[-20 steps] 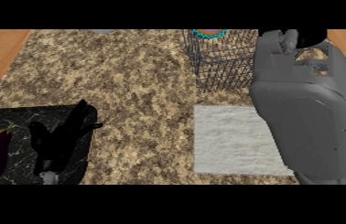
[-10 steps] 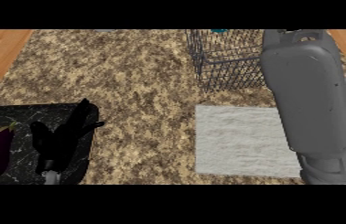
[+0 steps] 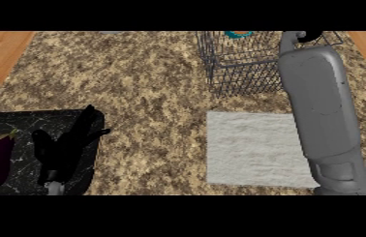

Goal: Pick the cupcake from the placemat and place it in the basket

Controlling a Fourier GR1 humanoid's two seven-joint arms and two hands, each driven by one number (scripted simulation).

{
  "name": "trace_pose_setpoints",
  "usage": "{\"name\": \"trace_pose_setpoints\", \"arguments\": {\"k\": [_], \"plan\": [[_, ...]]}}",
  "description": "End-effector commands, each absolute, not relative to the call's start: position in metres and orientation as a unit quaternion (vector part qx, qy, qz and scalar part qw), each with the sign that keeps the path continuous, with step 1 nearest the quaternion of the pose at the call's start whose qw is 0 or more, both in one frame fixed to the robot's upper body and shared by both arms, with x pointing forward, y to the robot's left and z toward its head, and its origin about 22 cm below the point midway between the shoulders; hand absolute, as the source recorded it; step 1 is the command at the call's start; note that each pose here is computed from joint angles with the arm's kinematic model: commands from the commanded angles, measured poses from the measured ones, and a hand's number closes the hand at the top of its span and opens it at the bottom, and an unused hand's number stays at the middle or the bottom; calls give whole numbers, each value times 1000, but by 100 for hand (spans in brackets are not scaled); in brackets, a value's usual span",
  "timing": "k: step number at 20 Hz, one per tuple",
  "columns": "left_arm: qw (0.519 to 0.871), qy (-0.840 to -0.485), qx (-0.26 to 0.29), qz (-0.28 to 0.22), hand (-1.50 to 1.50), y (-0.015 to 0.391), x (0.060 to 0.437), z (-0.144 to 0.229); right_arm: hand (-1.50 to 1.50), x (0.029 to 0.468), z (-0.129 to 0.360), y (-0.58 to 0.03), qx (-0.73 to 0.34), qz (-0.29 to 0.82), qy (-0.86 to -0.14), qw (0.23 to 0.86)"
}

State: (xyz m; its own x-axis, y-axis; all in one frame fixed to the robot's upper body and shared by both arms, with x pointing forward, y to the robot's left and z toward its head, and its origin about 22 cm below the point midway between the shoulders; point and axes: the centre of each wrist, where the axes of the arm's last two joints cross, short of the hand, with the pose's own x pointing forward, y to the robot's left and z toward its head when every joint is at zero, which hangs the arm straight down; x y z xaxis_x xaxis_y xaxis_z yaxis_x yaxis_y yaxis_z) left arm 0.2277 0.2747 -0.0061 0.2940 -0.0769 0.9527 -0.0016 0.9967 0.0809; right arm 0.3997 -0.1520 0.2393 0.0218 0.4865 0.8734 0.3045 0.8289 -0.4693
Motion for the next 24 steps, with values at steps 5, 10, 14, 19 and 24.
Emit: {"name": "trace_pose_setpoints", "arguments": {"k": [5, 10, 14, 19, 24], "plan": [[869, -490, 65, -20, 0, 286, 197, -54, 150, 417, 206, -200, -404, 76, -638, 651], [867, -493, 71, -19, 0, 298, 206, -35, -150, 423, 207, -216, -413, 148, -636, 635], [869, -489, 71, -17, 0, 292, 200, -48, -150, 421, 209, -224, -405, 141, -661, 616], [866, -495, 70, -24, 0, 295, 203, -37, -150, 426, 215, -252, -401, 86, -677, 610], [871, -485, 70, -11, 0, 294, 205, -39, -150, 415, 232, -272, -377, 29, -683, 625]]}}
